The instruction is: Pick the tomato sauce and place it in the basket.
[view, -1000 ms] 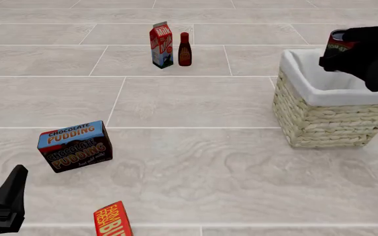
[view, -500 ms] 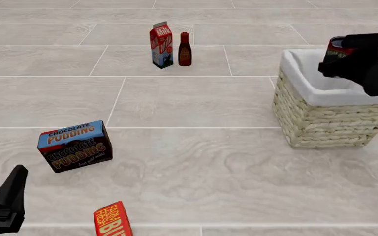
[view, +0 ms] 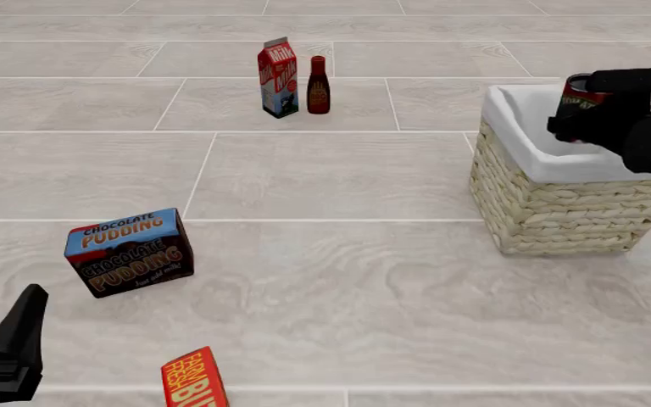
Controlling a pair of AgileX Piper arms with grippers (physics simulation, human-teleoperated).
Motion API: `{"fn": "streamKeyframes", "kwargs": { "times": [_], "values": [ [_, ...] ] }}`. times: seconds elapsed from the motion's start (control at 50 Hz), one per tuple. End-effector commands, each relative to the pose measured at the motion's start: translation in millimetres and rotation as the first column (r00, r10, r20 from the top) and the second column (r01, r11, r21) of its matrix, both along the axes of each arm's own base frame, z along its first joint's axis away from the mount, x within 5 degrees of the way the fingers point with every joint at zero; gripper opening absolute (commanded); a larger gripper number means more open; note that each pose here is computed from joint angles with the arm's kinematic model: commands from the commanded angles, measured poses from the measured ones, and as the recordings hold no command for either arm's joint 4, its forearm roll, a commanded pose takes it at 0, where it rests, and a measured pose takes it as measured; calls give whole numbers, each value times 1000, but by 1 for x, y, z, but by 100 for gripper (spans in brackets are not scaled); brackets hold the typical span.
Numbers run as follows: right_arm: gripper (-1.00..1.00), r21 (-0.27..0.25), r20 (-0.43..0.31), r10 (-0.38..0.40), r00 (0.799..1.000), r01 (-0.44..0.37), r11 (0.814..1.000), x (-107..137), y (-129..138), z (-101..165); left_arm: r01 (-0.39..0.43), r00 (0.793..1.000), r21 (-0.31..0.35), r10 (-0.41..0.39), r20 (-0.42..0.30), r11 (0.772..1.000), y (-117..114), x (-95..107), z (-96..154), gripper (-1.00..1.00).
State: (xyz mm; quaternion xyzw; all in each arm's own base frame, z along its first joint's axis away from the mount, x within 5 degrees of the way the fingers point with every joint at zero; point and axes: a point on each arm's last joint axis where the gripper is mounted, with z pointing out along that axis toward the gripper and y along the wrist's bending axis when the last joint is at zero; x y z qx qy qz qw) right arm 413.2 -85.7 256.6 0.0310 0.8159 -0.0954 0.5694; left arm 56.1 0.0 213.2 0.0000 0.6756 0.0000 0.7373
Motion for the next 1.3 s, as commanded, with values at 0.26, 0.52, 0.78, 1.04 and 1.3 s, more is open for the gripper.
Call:
{"fn": "streamKeyframes", "kwargs": {
  "times": [0.26, 0.52, 0.78, 1.04, 1.3],
  "values": [
    [-100, 19, -2, -21, 1000, 21, 1000, 1, -6, -5, 0, 1000, 0, 0, 0, 1000, 0, 0, 0, 100],
    [100, 12, -4, -14, 1000, 14, 1000, 0, -4, -5, 0, 1000, 0, 0, 0, 1000, 0, 0, 0, 100],
    [100, 9, 2, -11, 1000, 11, 1000, -2, -3, -1, 0, 1000, 0, 0, 0, 1000, 0, 0, 0, 100],
    [100, 6, 19, -2, 1000, 2, 1000, -6, 2, 9, 0, 1000, 0, 0, 0, 1000, 0, 0, 0, 100],
    [100, 4, 37, 20, 999, -20, 1000, -14, 13, 20, 0, 1000, 0, 0, 0, 1000, 0, 0, 0, 100]
  ]
}}
